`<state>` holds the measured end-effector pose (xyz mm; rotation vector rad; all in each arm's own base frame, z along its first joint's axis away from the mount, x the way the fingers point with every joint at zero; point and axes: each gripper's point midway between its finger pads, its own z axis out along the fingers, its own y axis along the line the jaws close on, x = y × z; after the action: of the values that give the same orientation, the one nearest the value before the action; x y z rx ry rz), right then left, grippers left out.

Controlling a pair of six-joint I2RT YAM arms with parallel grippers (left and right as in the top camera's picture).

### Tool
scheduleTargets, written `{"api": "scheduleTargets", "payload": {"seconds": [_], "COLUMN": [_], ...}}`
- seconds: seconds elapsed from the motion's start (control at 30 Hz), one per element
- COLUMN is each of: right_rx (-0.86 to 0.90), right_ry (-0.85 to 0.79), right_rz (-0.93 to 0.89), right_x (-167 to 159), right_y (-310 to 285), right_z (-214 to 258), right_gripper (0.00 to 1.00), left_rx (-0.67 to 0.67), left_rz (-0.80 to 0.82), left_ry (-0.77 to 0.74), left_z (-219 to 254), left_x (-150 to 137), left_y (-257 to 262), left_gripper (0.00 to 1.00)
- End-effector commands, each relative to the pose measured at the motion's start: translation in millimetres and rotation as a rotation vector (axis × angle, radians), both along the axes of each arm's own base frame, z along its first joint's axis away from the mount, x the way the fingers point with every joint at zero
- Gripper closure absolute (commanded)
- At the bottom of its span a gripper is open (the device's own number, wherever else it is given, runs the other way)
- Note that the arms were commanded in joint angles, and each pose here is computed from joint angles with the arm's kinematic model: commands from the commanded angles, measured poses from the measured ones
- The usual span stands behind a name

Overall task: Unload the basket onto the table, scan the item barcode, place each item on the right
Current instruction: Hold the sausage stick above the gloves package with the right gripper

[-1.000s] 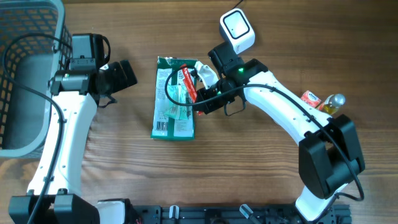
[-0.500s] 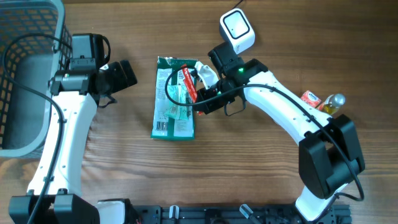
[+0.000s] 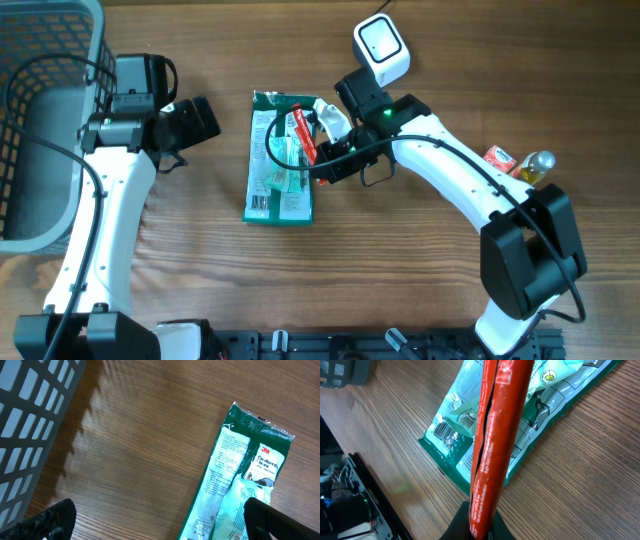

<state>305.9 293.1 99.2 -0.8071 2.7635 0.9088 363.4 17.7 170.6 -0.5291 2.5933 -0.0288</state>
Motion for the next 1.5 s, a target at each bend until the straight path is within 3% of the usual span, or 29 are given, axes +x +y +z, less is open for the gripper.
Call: {"api": "scheduleTargets", "payload": {"seconds": [0.0,1.47], "right_rx": [0.007,-0.014], "right_ry": [-0.023,-0.038], "right_rz": [-0.009,-0.016], "right_x": [0.1,3.0], "right_y": [-0.7,-3.6], "right_z": [10.9,8.8], "right_gripper": [0.96,0.96], "left_rx": [0.02,0.02], "left_rz": [0.003,0.003], "left_ry": [0.013,0.013], "left_z": [-4.4,-4.4], "left_x": [-0.6,-0.6], "left_y": [4.7,4.7], "left_gripper": [0.0,0.0]}}
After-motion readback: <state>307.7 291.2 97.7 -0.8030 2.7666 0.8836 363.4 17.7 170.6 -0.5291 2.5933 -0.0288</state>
